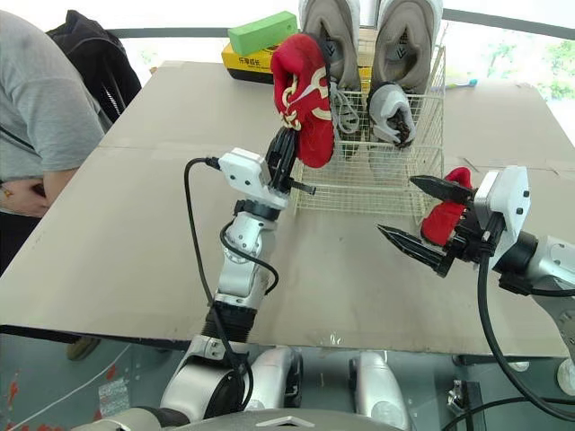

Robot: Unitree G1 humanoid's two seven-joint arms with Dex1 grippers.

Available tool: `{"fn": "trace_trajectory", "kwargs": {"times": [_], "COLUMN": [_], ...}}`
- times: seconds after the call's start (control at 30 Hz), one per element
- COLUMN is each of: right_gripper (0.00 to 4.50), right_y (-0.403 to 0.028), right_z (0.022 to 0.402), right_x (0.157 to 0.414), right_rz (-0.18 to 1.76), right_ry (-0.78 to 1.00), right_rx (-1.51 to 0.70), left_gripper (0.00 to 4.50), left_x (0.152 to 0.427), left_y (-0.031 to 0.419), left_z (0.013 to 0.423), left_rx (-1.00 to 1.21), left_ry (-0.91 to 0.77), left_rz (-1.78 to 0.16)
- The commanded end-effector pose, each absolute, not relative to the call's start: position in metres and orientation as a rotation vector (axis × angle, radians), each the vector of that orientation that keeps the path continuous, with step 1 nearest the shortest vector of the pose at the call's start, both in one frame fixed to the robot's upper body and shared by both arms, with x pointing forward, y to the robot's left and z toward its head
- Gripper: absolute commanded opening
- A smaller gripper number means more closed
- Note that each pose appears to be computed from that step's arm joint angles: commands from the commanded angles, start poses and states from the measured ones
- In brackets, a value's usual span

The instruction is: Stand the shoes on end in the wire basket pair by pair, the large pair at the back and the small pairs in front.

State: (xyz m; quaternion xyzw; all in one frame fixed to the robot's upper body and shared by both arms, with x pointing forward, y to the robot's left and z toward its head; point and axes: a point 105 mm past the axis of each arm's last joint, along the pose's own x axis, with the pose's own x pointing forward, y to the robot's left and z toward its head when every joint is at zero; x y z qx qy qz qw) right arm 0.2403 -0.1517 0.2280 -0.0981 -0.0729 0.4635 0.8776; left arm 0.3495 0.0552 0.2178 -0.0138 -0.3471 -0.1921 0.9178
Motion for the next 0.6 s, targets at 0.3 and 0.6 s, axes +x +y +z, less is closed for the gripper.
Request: {"fn": "trace_trajectory", "kwargs": {"times": [0.3, 0.6], "right_gripper": [4.5, 4.5], "right_y": [-0.141, -0.138], "right_z": [0.227, 0.224], "right_x": [0.247, 0.254], "right_rz": [1.007, 1.032], "right_ry": [-0.166, -0.16], "right_rx": [-0.174, -0.168], "left_gripper": [0.06, 0.06], "left_x": [0.341, 0.345], "left_y": [0.048, 0.051], "left_z": [0.197, 0.17], "left_rx": [0.059, 0.065], "left_ry": [-0.706, -0.631], "left_rz": [-0.393, -0.38]}}
